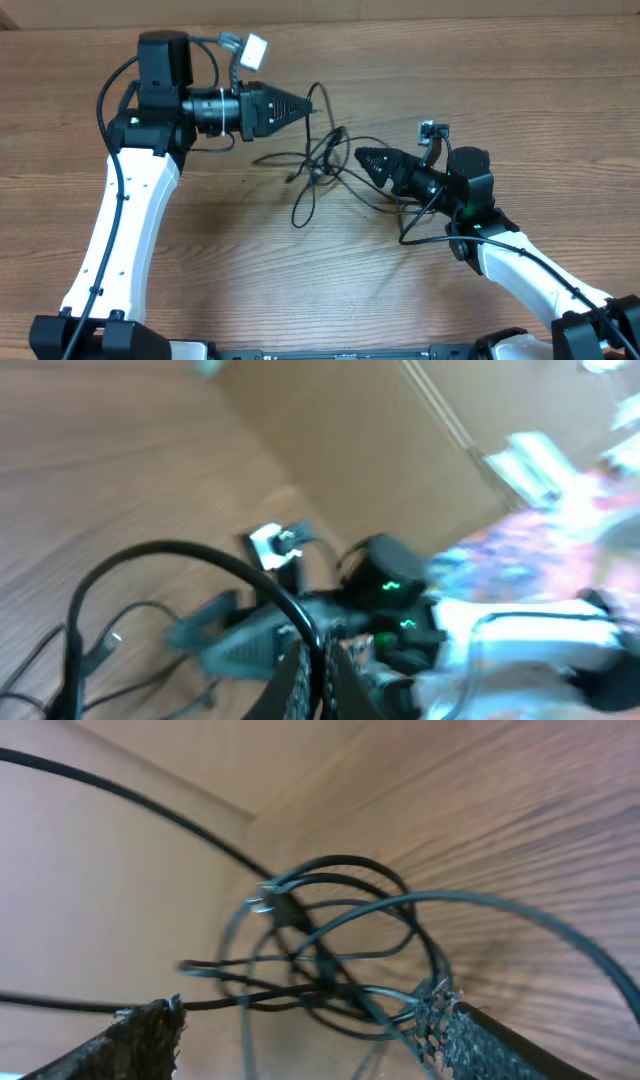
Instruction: Untangle cables
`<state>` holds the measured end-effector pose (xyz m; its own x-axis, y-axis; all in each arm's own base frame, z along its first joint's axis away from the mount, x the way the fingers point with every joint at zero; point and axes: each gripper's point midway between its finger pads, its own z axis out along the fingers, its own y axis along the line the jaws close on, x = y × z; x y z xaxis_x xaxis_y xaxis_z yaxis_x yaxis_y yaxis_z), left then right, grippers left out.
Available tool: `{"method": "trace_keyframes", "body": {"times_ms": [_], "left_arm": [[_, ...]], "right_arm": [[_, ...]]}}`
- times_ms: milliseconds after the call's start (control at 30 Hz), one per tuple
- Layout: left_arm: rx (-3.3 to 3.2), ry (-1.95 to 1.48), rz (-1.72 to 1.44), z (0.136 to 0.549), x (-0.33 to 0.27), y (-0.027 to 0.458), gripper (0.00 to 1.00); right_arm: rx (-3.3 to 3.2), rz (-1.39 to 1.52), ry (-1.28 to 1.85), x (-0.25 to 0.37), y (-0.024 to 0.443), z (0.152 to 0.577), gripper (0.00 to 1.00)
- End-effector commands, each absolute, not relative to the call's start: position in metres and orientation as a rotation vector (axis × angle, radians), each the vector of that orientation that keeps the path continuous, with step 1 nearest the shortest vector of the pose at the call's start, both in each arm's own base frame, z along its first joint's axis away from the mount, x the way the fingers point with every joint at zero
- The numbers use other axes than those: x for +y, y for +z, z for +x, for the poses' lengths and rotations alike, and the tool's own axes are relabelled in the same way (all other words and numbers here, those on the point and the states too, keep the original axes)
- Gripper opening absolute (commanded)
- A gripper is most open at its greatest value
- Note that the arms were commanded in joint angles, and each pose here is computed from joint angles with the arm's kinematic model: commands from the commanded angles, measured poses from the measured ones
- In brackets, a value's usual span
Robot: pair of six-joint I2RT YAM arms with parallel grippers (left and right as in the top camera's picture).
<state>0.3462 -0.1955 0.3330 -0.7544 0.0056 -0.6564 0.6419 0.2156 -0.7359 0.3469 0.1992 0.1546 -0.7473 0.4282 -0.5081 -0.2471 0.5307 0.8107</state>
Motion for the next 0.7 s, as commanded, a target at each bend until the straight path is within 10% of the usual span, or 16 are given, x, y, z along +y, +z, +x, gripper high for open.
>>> {"method": "trace_keyframes", "body": {"times_ms": [0,533,667], "left_arm": [[1.929,-1.839,0.606,0.320,-0.200,0.368,0.04],[1.962,-1.903,0.644,0.307,-0.225,0.371,0.04],[1.961,-1.905,0.645,0.307,-0.226,0.372,0.05]], "right_arm": [[2.048,0.122,1.161,0.194,0.156,0.356,0.84],[2.062,0.063,1.205,0.213,0.157,0.345,0.82],[2.067,0.045,1.226,0.216,0.157,0.341,0.69]]}}
